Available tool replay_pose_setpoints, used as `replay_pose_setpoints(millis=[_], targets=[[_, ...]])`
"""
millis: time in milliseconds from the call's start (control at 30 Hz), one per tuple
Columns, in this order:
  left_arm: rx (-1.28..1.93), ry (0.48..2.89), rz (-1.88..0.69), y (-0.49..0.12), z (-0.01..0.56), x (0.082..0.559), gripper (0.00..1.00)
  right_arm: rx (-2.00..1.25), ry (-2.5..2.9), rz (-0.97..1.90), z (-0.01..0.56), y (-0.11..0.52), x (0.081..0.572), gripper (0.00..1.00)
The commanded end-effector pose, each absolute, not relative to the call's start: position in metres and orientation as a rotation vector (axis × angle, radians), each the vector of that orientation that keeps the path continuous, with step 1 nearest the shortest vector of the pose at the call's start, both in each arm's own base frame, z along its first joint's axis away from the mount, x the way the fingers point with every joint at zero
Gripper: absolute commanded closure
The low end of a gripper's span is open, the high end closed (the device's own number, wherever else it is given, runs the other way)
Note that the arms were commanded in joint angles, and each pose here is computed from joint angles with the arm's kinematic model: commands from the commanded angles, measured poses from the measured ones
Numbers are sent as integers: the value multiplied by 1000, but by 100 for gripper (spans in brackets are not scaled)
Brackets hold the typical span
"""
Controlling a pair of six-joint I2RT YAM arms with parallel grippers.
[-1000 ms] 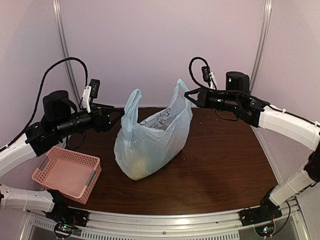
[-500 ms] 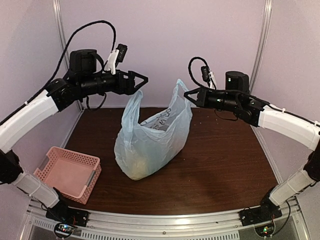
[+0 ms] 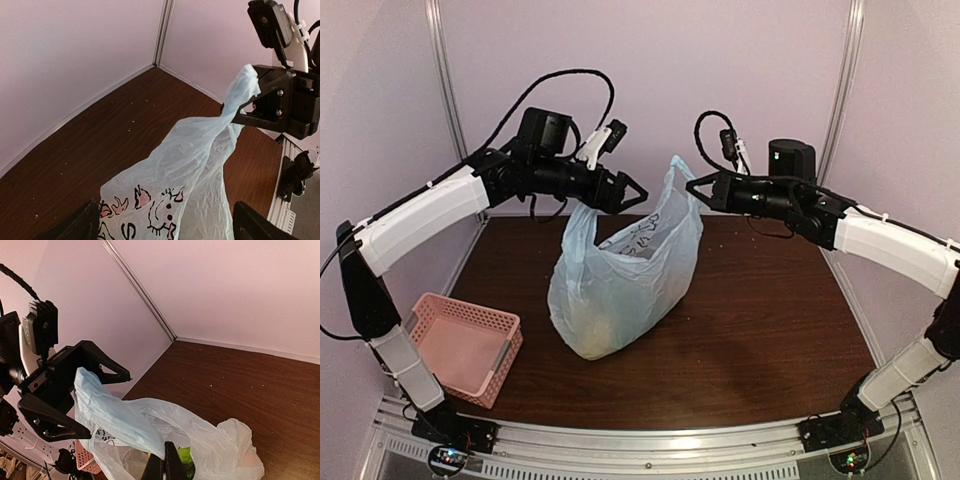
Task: Untie the knot of the plastic bag and take out the fruit
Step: Pick up the bag handles from the takeout bag, then adjust the bag opening on the takeout bag.
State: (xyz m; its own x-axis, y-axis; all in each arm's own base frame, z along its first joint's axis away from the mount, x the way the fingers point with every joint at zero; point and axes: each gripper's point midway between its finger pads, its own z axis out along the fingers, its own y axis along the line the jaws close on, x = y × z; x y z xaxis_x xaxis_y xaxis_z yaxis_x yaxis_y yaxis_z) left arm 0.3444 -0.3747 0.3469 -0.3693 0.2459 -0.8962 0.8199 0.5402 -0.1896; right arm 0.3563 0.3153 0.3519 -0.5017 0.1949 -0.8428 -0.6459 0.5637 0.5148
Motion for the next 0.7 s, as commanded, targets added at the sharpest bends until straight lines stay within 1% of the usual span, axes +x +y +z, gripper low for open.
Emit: replay_pose_setpoints(millis=[0, 100, 367, 467, 567, 667], targets=[[942, 1952, -762, -377, 320, 339, 6, -381, 1803, 1063, 358, 315, 361, 100], [966, 2008, -705, -375, 300, 337, 3, -383, 1798, 1059, 360, 315, 361, 100], [1026, 2056, -686, -378, 273, 325, 3, -385, 1822, 1045, 354, 316, 363, 100], [1015, 2080, -654, -375, 265, 328, 10, -383, 1823, 1043, 353, 316, 364, 100], [1017, 2098, -645, -375, 257, 329, 22, -384, 1825, 1040, 354, 315, 363, 100], [1030, 2107, -639, -377, 252, 328, 30, -383, 1825, 1036, 353, 315, 364, 100]])
